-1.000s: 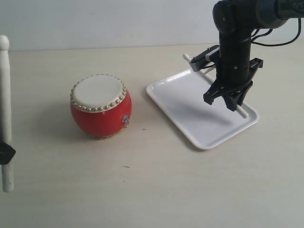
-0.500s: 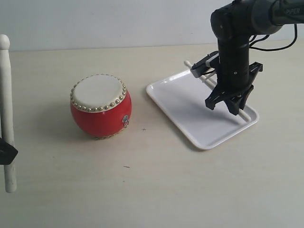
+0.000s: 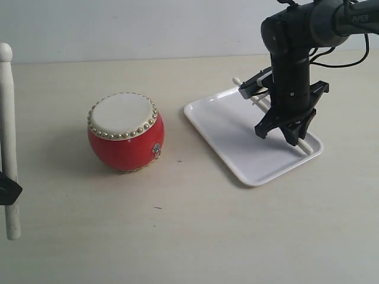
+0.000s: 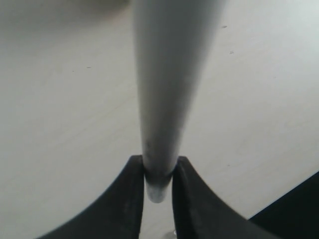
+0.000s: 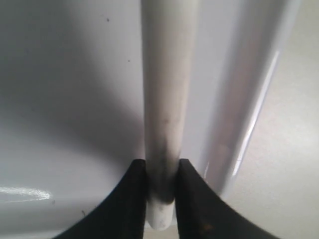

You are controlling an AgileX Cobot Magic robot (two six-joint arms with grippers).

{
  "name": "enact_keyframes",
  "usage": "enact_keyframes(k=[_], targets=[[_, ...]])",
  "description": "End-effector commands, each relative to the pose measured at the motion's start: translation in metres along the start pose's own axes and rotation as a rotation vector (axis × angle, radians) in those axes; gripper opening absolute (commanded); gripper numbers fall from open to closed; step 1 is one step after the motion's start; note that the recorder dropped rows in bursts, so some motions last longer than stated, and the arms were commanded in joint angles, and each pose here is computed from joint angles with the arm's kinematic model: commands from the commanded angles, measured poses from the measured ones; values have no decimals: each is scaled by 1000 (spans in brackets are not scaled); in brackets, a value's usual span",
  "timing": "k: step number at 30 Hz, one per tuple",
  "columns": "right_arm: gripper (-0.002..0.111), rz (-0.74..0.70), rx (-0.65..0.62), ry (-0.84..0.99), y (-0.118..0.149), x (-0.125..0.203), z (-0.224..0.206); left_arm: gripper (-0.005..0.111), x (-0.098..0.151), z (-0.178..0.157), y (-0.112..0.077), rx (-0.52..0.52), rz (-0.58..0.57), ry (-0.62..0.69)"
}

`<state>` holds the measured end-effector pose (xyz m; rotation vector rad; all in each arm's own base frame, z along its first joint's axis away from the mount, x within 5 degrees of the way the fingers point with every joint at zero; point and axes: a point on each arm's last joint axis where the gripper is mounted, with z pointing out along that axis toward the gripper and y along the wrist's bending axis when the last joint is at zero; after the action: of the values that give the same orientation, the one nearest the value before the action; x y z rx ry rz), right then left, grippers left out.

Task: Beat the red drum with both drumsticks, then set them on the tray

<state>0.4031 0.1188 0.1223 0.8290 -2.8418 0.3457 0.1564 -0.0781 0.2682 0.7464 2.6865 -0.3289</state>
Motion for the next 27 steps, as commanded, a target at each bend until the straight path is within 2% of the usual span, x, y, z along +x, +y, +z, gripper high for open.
enact_keyframes(k=[1,3,8,10,12,13,14,18,22,23,27], targets=[[30,9,8,-5,-3,1,-1,0,1,-2,-1,10,-13,-9],[37,9,8,-5,-3,1,-1,0,1,-2,-1,10,-13,-9],[38,15,10,-21,-4,2,-8,0,0,-2,-1,8,-15,-15],[38,55,19,-76,-8,9,-31,0,-2,-2,0,2,-28,-41],[38,108,-45,-223,-6,18,-69,0,-5,-1,-3,31,-34,-74],[37,154,-131,-388,-1,27,-100,0,-6,-1,-8,84,-8,-87],[36,168,-166,-467,1,35,-114,0,-5,1,-10,110,-2,-92],[36,148,-340,-669,24,70,-141,0,2,16,-12,155,-6,-131],[36,108,-577,-800,56,104,-135,0,11,33,-15,245,-43,-168],[36,87,-709,-852,71,115,-127,0,14,42,-13,293,-79,-186],[37,-21,-880,-959,92,129,-113,0,11,48,-9,408,-149,-241]])
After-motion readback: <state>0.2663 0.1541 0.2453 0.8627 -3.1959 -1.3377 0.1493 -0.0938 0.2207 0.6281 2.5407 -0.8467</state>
